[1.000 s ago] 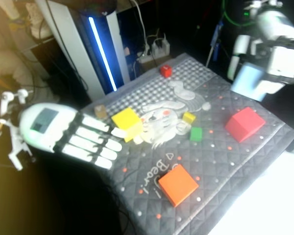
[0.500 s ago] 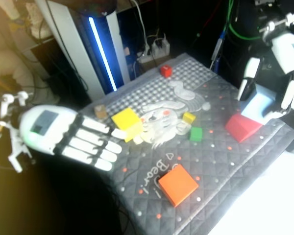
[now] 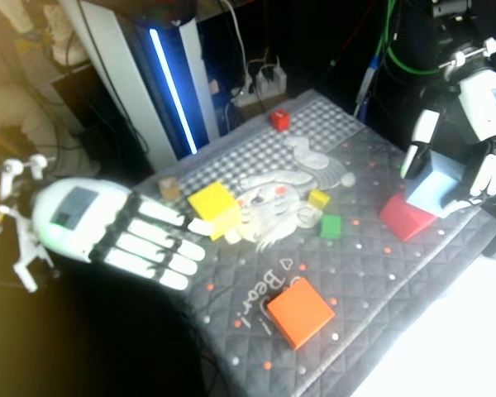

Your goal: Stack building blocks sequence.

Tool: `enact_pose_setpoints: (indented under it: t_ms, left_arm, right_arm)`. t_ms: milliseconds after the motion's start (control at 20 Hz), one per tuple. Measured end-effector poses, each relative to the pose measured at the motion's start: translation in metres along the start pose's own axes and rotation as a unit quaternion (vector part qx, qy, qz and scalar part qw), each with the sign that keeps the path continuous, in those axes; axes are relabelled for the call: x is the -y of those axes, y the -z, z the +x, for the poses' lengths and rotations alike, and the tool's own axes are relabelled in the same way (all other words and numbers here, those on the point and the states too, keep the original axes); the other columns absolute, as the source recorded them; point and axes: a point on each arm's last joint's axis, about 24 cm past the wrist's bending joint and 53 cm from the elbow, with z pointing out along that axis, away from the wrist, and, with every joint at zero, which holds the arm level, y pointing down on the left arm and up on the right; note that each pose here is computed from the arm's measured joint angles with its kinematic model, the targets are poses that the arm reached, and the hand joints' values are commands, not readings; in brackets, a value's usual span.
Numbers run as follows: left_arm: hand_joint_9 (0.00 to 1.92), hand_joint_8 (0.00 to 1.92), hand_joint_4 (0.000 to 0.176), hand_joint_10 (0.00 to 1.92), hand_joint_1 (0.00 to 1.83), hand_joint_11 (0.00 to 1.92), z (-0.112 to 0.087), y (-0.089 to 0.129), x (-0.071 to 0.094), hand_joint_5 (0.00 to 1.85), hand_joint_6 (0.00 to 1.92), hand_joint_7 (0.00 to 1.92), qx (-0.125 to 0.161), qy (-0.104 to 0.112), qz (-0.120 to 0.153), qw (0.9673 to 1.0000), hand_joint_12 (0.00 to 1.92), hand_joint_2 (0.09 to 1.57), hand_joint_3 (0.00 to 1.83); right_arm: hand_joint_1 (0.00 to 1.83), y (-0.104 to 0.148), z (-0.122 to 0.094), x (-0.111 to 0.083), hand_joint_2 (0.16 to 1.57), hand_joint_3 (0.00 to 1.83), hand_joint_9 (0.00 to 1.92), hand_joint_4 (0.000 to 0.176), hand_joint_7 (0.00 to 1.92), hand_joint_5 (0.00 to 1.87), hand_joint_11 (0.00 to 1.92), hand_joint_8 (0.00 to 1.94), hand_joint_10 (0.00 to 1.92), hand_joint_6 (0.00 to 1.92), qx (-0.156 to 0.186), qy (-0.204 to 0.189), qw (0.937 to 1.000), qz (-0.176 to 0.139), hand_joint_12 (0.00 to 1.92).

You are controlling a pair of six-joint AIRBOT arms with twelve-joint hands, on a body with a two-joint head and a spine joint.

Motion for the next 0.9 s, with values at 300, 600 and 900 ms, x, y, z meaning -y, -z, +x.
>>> enact_pose_setpoints:
  t_ms: [300, 600, 900]
  left_arm:
    - [0.36, 0.0, 0.145, 0.01, 0.84, 0.0, 0.002, 0.0, 0.0, 0.33, 0.0, 0.39, -0.003, -0.003, -0.001, 1.0, 0.94, 0.9, 0.0]
    - [0.14, 0.0, 0.176, 0.0, 0.74, 0.0, 0.005, 0.003, 0.012, 0.05, 0.0, 0.07, -0.004, -0.003, 0.014, 0.9999, 0.78, 0.9, 0.0]
    - [0.01, 0.0, 0.176, 0.0, 0.62, 0.0, -0.006, 0.066, 0.038, 0.02, 0.0, 0.0, 0.057, 0.024, 0.092, 0.9938, 0.46, 0.93, 0.0]
  right_arm:
    - [0.59, 0.0, 0.0, 0.0, 1.26, 0.0, 0.33, 0.134, 0.32, 0.37, 0.41, 0.0, 0.0, 0.0, 0.0, 0.0, 1.0, 0.0, 0.02]
    - [0.59, -0.001, -0.001, -0.001, 1.27, 0.0, 0.32, 0.11, 0.3, 0.34, 0.41, 0.0, 0.0, 0.0, 0.002, -0.001, 1.0, -0.001, 0.02]
    - [0.52, -0.017, -0.013, -0.017, 1.29, 0.01, 0.28, 0.107, 0.32, 0.35, 0.35, 0.0, 0.0, 0.0, 0.031, -0.009, 0.999, -0.032, 0.0]
